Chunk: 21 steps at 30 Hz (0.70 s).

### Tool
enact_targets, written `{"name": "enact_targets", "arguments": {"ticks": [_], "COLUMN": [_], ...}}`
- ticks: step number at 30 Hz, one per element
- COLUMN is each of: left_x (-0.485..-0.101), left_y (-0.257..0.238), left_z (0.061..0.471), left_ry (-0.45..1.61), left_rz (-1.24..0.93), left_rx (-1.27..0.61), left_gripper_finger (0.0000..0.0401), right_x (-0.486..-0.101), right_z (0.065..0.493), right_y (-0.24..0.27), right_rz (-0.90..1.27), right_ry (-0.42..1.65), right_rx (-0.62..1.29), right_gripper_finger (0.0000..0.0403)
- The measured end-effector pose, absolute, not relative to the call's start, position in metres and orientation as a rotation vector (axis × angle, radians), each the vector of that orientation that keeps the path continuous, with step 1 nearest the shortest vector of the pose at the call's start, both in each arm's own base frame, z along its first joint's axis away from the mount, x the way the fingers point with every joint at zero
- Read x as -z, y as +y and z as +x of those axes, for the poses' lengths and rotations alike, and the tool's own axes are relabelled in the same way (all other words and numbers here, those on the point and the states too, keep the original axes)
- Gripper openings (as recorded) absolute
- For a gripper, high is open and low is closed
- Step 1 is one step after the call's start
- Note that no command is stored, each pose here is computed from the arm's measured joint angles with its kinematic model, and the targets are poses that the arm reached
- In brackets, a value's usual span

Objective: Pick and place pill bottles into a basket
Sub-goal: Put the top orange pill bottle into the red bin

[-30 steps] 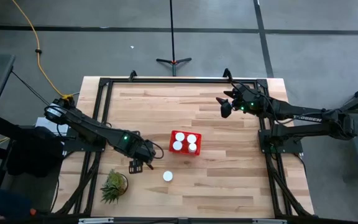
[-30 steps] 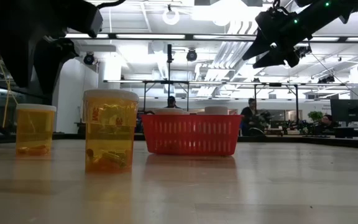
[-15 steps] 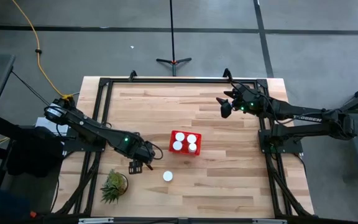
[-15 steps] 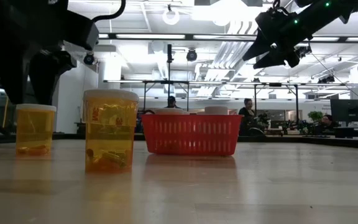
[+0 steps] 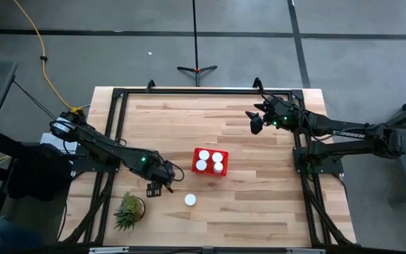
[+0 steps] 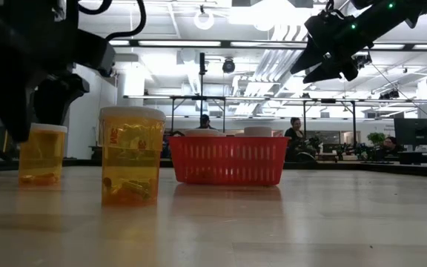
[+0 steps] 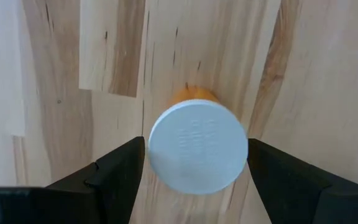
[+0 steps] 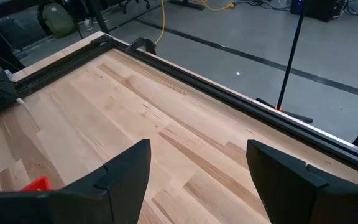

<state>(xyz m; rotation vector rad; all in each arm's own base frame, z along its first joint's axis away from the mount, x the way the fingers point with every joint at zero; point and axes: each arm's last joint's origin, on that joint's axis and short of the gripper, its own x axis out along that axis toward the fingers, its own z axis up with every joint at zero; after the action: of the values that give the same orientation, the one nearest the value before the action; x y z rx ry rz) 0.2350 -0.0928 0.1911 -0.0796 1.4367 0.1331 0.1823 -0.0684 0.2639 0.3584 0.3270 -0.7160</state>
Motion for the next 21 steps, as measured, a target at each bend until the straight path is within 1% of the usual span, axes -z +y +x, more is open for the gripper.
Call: {"name": "enact_targets", "arguments": {"ticks": [8,21], "left_x": [-0.1869,-0.1863], "left_y": [-0.095,-0.0941], "left_z": [0.2406,0.2399], "left_ry": [1.363,1.362], "left_rz": [-0.096,-0.076], "left_rx": [-0.101,-0.112], "left_gripper_finger": [0.0317,0.0317], "right_x": [-0.2638,-0.2638], "right_z": [0.1823,0.1823], "right_y": [-0.0684,-0.0684], "right_rz": [0.358,0.358], "right_ry": [0.327,0.327], "right_rx": [0.716,0.716], "right_gripper_finger": [0.0256,0.0256]}}
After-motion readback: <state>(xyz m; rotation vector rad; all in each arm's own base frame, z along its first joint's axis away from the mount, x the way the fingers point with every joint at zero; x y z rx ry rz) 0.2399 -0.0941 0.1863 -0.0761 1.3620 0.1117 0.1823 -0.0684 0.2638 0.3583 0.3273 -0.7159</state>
